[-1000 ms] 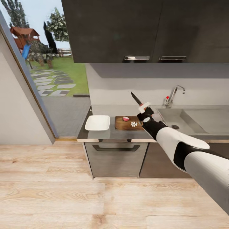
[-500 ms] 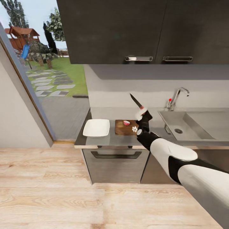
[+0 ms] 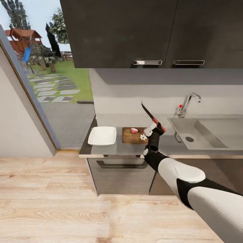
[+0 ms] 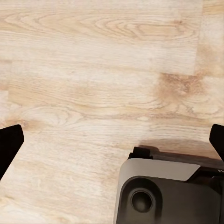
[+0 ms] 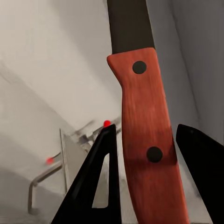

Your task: In the kitchen, take the Vidalia onion out of the sink, dice it on the chopping board with the paring knife, put the diced onion into the bowl on the countertop, then place both the paring knife and the chopping board into the sink.

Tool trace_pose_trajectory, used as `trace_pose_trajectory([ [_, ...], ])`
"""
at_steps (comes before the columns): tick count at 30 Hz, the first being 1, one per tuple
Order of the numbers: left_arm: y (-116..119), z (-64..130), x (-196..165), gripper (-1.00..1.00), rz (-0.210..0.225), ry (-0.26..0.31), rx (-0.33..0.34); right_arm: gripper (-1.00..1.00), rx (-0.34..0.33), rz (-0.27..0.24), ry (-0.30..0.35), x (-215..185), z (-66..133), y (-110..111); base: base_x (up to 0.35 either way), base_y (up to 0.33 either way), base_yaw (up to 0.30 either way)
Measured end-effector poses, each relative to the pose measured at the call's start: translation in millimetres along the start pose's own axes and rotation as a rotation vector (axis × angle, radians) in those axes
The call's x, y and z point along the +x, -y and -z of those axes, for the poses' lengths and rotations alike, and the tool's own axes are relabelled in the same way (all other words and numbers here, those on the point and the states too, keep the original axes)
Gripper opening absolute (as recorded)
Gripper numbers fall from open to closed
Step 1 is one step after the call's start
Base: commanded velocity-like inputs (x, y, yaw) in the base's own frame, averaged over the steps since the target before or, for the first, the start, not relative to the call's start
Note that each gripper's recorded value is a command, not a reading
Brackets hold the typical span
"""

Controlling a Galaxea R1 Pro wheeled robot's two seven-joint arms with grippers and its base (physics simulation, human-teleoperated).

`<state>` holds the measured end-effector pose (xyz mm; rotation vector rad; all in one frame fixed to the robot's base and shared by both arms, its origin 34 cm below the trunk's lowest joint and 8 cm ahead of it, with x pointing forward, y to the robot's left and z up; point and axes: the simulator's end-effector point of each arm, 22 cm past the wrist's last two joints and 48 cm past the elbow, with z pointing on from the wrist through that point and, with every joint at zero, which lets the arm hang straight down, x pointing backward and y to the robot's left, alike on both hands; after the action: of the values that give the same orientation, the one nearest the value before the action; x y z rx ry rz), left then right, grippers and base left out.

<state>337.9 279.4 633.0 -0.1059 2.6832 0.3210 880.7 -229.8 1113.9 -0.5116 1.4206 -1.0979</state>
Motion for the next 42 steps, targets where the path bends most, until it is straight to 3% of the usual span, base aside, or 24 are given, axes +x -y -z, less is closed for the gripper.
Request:
trace_pose_trajectory([
  [7, 0, 0.1, 0, 1.00, 0.000, 0.000, 0.000, -1.00, -0.041, 0.012, 0.004, 3, 5.5, -13, 0.023, 0.000, 0.000],
  [13, -1, 0.0, 0, 1.00, 0.000, 0.001, -0.001, -1.00, -0.116, 0.121, 0.124, -23, 8.4, -30, 0.195, 0.000, 0.000],
  [18, -1, -0.2, 0, 1.00, -0.001, 0.000, -0.001, -1.00, -0.159, 0.160, 0.104, -17, 8.9, -41, 0.069, 0.000, 0.000],
  [28, -2, -0.3, 0, 1.00, -0.001, 0.000, -0.002, -1.00, -0.293, 0.171, 0.087, -10, 14.8, -68, 0.084, 0.000, 0.000],
  [42, -2, -0.3, 0, 1.00, 0.000, 0.002, -0.002, -1.00, -0.316, 0.174, 0.081, -4, 20.6, -77, 0.026, 0.012, 0.000],
])
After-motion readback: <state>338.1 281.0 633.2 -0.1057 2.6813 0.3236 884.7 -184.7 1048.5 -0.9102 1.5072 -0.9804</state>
